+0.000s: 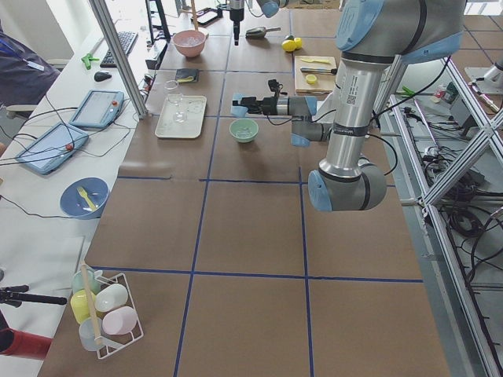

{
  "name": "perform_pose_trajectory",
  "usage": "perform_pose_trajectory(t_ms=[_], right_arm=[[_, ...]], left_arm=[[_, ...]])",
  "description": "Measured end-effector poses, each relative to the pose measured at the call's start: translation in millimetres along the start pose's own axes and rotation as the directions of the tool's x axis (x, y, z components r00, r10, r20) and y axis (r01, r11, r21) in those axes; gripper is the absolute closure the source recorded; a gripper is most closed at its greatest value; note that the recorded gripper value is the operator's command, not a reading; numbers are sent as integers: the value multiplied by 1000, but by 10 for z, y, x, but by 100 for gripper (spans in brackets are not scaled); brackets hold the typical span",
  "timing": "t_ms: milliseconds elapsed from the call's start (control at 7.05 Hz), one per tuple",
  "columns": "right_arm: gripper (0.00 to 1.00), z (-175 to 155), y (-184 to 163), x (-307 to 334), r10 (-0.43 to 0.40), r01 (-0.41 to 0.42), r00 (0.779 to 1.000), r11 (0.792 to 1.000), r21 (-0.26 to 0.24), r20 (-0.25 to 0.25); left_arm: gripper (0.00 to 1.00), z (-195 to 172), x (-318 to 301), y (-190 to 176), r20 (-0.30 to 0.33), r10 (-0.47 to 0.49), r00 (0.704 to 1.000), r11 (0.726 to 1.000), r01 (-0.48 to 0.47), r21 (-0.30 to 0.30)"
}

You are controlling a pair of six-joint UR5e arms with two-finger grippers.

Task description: Pour ice into bowl

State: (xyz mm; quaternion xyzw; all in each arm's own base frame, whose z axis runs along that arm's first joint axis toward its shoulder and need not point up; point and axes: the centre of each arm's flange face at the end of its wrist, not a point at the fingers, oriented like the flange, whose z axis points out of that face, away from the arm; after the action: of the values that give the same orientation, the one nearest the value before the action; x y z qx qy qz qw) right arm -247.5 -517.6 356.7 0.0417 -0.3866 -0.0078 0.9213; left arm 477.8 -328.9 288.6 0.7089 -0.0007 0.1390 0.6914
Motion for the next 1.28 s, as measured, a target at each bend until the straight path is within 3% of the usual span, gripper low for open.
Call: perform_pose_trajectory(t_ms=[284,851,1135,1277], right_arm=[[0,-14,-9,6,1,-1,1000,1000,3,0],[0,-62,-34,-36,-3,3,1000,1000,12,7],[0,-114,-63,-109,7,-8,1000,1000,22,17],[0,-146,-81,-158,12,-12,1000,1000,28,23]], left_arm=[[100,-133,-168,611,-28,10,1000,1000,-10,-3],[100,-710,-1209,2444,-36,118,992,993,-119,-19],[100,-838,-1586,2903,-17,135,991,990,-136,-42],[100,-831,-1660,2999,0,85,996,995,-85,-52]])
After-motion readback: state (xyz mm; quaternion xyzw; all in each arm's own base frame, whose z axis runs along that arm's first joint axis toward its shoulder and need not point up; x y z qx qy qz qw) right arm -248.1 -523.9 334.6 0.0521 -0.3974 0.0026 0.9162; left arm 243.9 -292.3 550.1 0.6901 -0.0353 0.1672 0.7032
